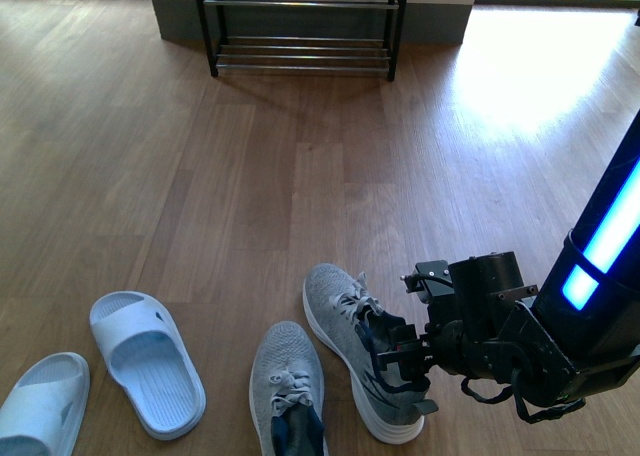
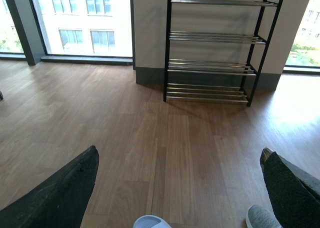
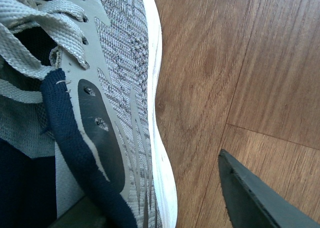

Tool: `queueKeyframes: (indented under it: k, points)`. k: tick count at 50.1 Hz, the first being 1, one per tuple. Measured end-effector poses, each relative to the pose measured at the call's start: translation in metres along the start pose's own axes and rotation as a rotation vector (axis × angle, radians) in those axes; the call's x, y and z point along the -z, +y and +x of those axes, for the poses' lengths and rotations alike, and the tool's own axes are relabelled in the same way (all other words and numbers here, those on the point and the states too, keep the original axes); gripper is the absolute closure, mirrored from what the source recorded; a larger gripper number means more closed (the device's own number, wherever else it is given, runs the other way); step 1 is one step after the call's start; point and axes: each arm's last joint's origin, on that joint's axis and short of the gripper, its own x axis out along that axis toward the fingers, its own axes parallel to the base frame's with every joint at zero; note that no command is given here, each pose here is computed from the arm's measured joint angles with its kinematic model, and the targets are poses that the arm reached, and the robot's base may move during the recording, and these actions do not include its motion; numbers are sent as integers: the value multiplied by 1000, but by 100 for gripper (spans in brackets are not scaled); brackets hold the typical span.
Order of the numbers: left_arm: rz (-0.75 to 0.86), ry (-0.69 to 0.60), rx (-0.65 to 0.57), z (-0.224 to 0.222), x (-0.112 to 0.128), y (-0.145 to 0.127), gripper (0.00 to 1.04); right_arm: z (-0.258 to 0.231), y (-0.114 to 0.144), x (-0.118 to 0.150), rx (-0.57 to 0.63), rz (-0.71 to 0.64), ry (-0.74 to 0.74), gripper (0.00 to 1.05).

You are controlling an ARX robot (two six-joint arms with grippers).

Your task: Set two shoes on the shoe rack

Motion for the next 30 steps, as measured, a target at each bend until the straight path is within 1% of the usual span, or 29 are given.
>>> queueKeyframes:
  k: [1, 5, 8, 9, 12, 15, 22, 30]
  points:
    - [0, 0, 0, 0, 0, 0, 9, 0, -2, 1, 5, -1, 0, 61]
    - [0, 0, 0, 0, 0, 0, 9, -2, -5, 2, 13, -7, -4, 70]
    - [0, 0, 0, 0, 0, 0, 9, -5, -11, 3, 33, -4, -4, 79]
    - [0, 0, 0, 0, 0, 0, 9, -8, -15, 4, 45, -1, -2, 85]
    - [0, 0, 0, 0, 0, 0, 9, -15, -24, 6, 71, 8, 3, 96]
    - [0, 0, 0, 0, 0, 0, 9, -22, -31, 6, 92, 18, 1, 103]
    - [0, 0, 0, 0, 0, 0, 9, -46, -49, 1, 134, 48, -17, 103]
    - [0, 0, 0, 0, 0, 0, 9, -88, -74, -14, 199, 81, -66, 103]
